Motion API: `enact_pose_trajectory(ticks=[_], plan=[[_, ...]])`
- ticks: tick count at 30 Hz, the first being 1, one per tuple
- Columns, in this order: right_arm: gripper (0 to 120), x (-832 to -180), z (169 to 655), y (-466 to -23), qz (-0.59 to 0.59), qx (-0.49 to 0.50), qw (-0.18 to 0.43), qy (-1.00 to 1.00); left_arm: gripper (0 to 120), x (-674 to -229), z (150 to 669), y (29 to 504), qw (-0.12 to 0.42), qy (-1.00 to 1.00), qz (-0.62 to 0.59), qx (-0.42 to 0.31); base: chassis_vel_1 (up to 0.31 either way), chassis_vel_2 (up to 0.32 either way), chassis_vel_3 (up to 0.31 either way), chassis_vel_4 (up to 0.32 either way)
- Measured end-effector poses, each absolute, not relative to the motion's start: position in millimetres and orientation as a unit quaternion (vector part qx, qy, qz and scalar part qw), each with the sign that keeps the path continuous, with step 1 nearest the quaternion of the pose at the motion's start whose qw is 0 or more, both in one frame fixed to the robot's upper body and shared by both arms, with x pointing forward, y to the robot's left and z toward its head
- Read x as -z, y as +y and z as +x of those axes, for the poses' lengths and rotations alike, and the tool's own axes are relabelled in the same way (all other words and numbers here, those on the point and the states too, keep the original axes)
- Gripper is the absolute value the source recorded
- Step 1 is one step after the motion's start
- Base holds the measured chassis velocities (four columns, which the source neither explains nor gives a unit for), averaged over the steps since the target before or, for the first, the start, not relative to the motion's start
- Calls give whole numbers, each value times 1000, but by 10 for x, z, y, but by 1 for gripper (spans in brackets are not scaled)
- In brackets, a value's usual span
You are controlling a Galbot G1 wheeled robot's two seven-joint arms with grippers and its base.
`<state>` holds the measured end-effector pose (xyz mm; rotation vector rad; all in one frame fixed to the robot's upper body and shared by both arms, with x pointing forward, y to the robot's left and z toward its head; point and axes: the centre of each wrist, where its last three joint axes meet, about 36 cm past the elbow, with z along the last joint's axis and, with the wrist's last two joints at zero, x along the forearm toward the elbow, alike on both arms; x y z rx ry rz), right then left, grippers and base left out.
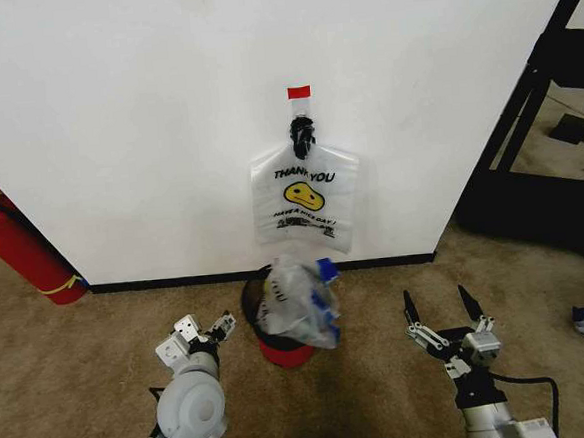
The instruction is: Pick up the garbage bag from the wall and place it over the trash bin.
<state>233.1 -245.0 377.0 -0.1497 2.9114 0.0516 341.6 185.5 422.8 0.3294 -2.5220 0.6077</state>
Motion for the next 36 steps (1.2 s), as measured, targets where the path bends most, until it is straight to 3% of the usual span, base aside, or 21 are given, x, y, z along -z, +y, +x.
enact_pose_trajectory(ticks=[11, 17, 28, 36], plan=[[100, -3873, 2463, -2328, -57, -33, 66, 996, 100, -4473, 3236, 1996, 218, -950, 94, -203, 0, 0, 0, 0], [100, -4229, 2837, -2513, -59, -75, -18, 995, 100, -4611, 3110, 1796, 201, -965, 17, -168, 1, -8, -2, -1], [100, -4306, 3439, -2652, -122, -90, -93, 984, 100, -4775, 2928, 1799, 183, -973, -15, -137, -4, -9, -2, -5], [100, -4512, 3799, -2590, -192, -152, -162, 956, 100, -4761, 2962, 2060, 113, -990, -51, -67, 0, 0, 0, 0]])
